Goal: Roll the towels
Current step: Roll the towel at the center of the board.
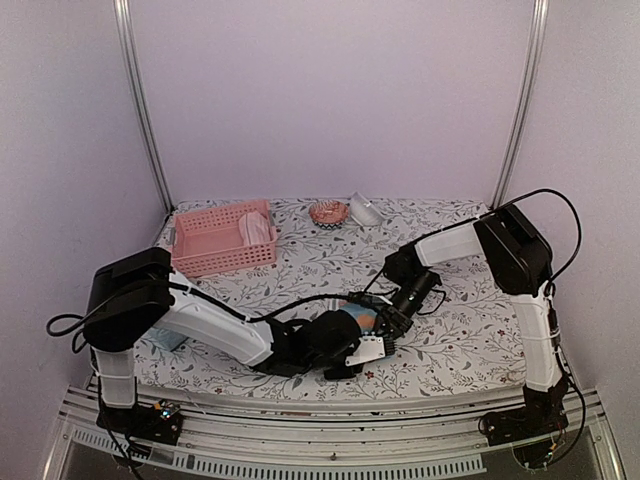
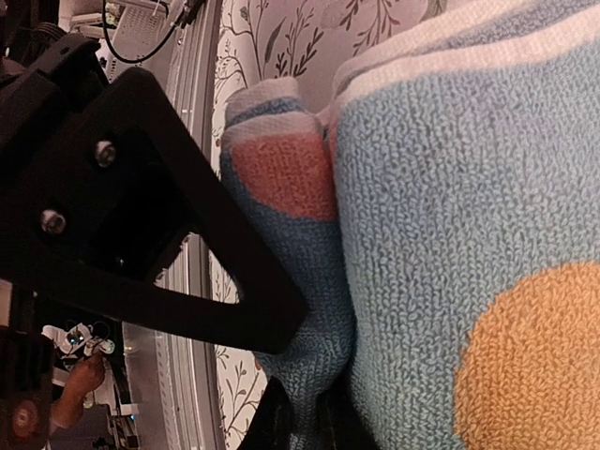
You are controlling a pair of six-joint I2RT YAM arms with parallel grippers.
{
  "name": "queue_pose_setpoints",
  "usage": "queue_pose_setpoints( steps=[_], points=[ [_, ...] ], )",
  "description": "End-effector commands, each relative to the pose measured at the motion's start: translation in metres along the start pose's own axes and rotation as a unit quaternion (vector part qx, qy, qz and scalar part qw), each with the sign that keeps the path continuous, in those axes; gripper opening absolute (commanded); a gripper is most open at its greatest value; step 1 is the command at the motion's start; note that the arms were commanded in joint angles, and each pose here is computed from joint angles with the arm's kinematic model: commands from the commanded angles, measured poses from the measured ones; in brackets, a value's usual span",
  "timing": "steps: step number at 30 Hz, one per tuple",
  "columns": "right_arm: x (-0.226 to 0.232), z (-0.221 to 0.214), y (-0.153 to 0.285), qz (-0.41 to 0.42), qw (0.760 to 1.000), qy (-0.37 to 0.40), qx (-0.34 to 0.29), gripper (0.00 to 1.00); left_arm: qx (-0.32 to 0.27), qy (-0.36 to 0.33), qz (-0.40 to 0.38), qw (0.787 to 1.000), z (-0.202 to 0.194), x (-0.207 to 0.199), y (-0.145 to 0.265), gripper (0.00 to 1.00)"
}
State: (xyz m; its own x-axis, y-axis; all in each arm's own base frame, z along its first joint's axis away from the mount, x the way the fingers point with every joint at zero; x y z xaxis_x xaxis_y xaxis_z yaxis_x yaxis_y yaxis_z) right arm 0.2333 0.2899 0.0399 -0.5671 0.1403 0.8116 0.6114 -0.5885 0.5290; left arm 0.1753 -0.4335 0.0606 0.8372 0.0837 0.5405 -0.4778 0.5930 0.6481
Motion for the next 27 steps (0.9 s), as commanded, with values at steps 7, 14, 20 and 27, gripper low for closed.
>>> queue_pose_setpoints(
  steps=[7, 14, 20, 27],
  points=[
    [-0.016, -0.015, -0.007, -0.011, 0.999, -0.019, 0.034, 0.05, 0.061, -0.101, 0.012, 0.993, -0.018, -0.009, -0.021, 0.26],
    [0.007, 0.0, 0.026, 0.004, 1.0, 0.018, -0.007, 0.34, 0.033, -0.063, -0.026, 0.997, -0.002, -0.014, -0.008, 0.07],
    [-0.013, 0.017, 0.065, -0.04, 0.997, 0.009, -0.065, 0.34, 0.038, -0.005, -0.114, 0.993, 0.005, -0.031, 0.005, 0.05],
    [-0.062, 0.023, 0.059, -0.118, 0.99, -0.058, -0.05, 0.27, 0.056, 0.028, -0.133, 0.989, 0.007, -0.038, 0.01, 0.05]
  ],
)
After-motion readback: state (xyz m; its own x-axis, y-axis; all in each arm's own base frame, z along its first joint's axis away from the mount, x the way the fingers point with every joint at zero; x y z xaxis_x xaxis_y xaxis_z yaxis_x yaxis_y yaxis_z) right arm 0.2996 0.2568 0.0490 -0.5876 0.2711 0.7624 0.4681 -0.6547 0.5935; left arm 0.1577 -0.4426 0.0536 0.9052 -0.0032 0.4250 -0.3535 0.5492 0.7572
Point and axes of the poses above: each gripper's point midway between its finger pads, its own y axis back along the fingers, its own x axis along the line the jaws close on, z = x × y, the point moved 4 cm from there along y, back along the fingers, and after that the axes turned 6 degrees about -y, right-handed, at the moved point
